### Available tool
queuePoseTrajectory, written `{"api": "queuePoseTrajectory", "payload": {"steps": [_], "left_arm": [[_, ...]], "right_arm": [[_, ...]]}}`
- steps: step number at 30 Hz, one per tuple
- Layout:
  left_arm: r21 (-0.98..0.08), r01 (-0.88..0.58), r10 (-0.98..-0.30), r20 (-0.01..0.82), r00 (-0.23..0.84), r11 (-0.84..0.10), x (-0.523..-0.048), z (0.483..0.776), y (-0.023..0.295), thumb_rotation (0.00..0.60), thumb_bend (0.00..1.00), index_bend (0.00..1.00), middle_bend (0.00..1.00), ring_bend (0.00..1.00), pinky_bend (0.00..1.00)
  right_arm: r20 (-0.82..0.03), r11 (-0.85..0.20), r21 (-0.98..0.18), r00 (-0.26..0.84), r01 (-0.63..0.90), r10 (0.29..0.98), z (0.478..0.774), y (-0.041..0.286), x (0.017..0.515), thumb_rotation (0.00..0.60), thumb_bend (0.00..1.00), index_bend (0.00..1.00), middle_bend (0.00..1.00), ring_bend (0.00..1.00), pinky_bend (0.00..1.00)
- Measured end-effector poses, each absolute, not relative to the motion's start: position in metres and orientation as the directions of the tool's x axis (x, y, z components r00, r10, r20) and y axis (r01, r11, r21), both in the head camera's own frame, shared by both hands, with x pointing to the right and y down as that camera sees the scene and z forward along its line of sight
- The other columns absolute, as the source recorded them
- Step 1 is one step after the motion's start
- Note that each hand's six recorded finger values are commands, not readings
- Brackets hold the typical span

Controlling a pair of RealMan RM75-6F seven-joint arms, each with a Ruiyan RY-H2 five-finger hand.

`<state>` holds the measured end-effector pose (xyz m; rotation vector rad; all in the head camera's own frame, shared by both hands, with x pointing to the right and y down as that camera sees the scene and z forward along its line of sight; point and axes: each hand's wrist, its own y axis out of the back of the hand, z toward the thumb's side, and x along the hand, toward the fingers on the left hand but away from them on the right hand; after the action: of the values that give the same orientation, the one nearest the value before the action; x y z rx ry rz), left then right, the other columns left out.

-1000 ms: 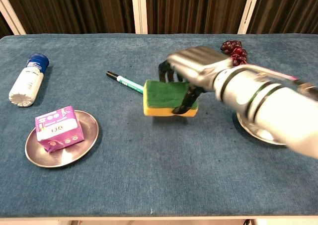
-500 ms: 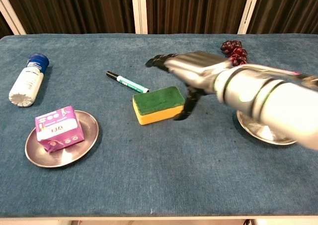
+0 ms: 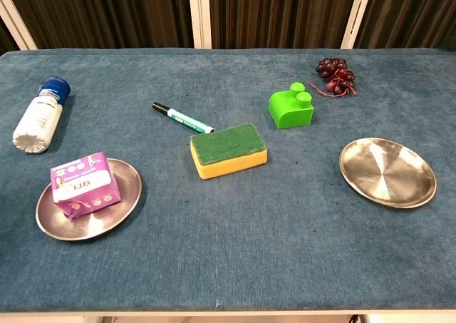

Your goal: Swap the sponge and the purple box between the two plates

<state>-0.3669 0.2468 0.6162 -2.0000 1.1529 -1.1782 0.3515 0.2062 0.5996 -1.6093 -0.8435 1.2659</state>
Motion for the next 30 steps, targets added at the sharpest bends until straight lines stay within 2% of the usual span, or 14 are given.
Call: {"api": "queuePoseTrajectory", "payload": {"steps": [3, 6, 14, 20, 22, 25, 30], "left_arm": [[-0.79, -0.338, -0.858, 0.442, 0.263, -0.511, -0.348, 0.628, 0.24, 0.6, 0.12, 0.06, 0.08, 0.09, 0.18], [-0.8, -0.271, -0.84, 0.471, 0.27, -0.536, -0.327, 0.643, 0.235, 0.6, 0.12, 0.07, 0.08, 0.09, 0.18], [-0.785, -0.142, -0.79, 0.564, 0.24, -0.604, -0.281, 0.681, 0.225, 0.6, 0.11, 0.1, 0.13, 0.12, 0.19], [-0.774, -0.108, -0.774, 0.594, 0.22, -0.624, -0.268, 0.692, 0.225, 0.6, 0.11, 0.17, 0.2, 0.2, 0.28], [-0.773, -0.1, -0.772, 0.597, 0.219, -0.626, -0.267, 0.693, 0.226, 0.6, 0.11, 0.2, 0.23, 0.23, 0.32], [-0.779, -0.09, -0.775, 0.594, 0.214, -0.621, -0.263, 0.695, 0.227, 0.6, 0.13, 0.29, 0.34, 0.33, 0.42], [-0.797, -0.102, -0.796, 0.569, 0.206, -0.596, -0.257, 0.696, 0.224, 0.6, 0.26, 0.46, 0.5, 0.49, 0.54]], "right_arm": [[-0.354, -0.365, -0.93, 0.19, 0.03, 0.916, 0.588, 0.223, 0.389, 0.6, 0.25, 0.0, 0.0, 0.0, 0.07], [-0.341, -0.347, -0.938, 0.168, 0.012, 0.925, 0.573, 0.235, 0.417, 0.6, 0.25, 0.0, 0.0, 0.0, 0.06], [-0.393, -0.4, -0.917, 0.177, 0.003, 0.903, 0.573, 0.237, 0.423, 0.6, 0.25, 0.0, 0.0, 0.0, 0.06], [-0.387, -0.394, -0.919, 0.174, 0.006, 0.905, 0.57, 0.236, 0.424, 0.6, 0.25, 0.0, 0.0, 0.0, 0.06], [-0.386, -0.392, -0.92, 0.17, 0.006, 0.907, 0.569, 0.236, 0.425, 0.6, 0.25, 0.0, 0.0, 0.0, 0.06], [-0.392, -0.398, -0.917, 0.171, 0.006, 0.904, 0.57, 0.237, 0.424, 0.6, 0.25, 0.0, 0.0, 0.0, 0.06], [-0.402, -0.408, -0.913, 0.172, 0.001, 0.9, 0.572, 0.237, 0.425, 0.6, 0.25, 0.0, 0.0, 0.0, 0.06]]}}
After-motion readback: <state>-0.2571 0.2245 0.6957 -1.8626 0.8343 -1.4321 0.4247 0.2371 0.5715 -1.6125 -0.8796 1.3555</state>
